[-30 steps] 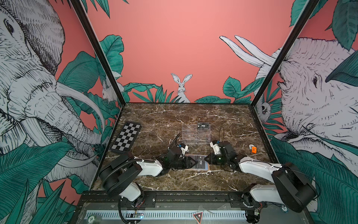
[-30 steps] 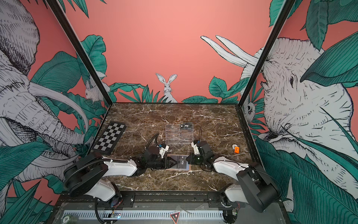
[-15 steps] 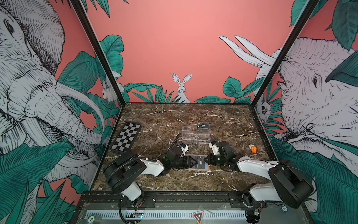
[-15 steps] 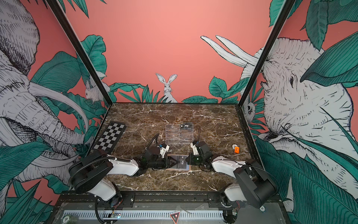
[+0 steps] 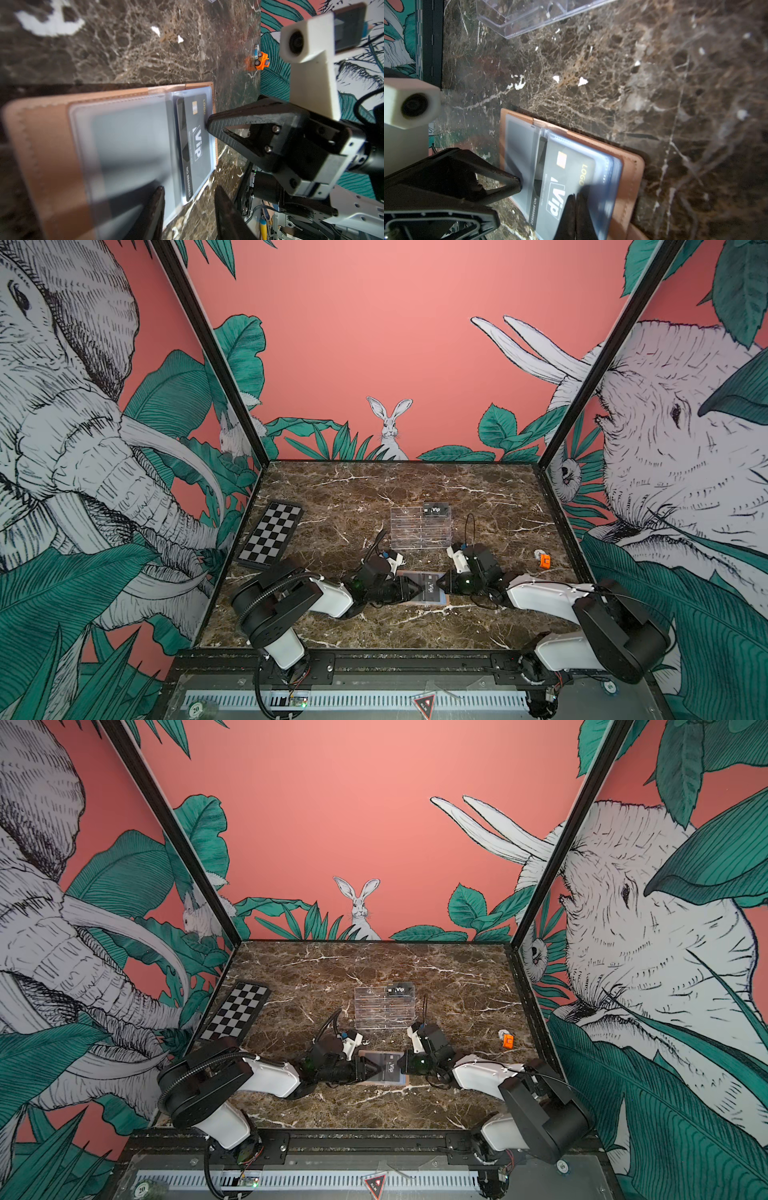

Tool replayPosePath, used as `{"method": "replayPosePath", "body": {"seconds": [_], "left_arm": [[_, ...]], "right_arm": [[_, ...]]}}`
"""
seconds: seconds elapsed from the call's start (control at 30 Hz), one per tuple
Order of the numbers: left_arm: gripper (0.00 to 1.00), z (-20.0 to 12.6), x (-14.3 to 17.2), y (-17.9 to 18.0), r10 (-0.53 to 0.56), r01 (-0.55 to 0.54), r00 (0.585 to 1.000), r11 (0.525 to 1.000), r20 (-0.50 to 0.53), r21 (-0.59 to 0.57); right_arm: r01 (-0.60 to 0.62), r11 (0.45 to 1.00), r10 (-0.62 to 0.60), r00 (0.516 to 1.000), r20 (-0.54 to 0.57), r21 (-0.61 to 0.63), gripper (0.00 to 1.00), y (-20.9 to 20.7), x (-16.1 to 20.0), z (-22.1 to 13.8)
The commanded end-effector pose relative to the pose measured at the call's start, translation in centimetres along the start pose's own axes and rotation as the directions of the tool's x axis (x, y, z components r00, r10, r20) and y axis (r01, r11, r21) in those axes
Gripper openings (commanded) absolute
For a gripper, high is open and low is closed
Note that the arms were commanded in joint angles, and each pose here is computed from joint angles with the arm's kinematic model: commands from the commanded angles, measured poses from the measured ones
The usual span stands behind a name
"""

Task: Take the credit cards out of the card holder
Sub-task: Take out the credit card from the card slot.

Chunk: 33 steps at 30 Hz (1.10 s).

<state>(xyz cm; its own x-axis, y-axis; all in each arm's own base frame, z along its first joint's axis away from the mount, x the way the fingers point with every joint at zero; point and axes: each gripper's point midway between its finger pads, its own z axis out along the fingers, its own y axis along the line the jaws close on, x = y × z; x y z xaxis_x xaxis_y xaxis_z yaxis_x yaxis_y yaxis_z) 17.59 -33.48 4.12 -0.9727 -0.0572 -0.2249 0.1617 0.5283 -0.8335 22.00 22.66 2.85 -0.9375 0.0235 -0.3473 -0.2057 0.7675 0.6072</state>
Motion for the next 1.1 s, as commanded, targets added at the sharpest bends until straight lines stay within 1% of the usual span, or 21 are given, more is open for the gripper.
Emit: {"method": "replayPosePath", "body": {"seconds": [0.0, 0.43, 0.87, 1.07], "left_arm": [[0.41, 0.0, 0.2, 0.2, -0.009, 0.009, 1.0, 1.0, 0.012, 0.006], [0.39, -0.2, 0.1, 0.1, -0.016, 0.016, 1.0, 1.0, 0.018, 0.003], [0.37, 0.0, 0.1, 0.3, -0.018, 0.018, 1.0, 1.0, 0.018, -0.005], [0.33, 0.2, 0.2, 0.5, -0.028, 0.028, 0.999, 1.0, 0.021, 0.006]], "right_arm": [[0.006, 1.0, -0.006, 1.0, 0.002, 0.018, 0.04, -0.4, 0.3, 0.2], [0.029, 0.999, -0.029, 0.999, 0.014, 0.017, 0.04, 0.6, -0.2, -1.2], [0.03, 1.0, -0.03, 0.999, -0.015, 0.004, 0.04, 0.7, 0.4, 0.4], [0.032, 0.999, -0.032, 0.999, -0.02, 0.008, 0.03, 0.6, 0.6, 0.6]]}}
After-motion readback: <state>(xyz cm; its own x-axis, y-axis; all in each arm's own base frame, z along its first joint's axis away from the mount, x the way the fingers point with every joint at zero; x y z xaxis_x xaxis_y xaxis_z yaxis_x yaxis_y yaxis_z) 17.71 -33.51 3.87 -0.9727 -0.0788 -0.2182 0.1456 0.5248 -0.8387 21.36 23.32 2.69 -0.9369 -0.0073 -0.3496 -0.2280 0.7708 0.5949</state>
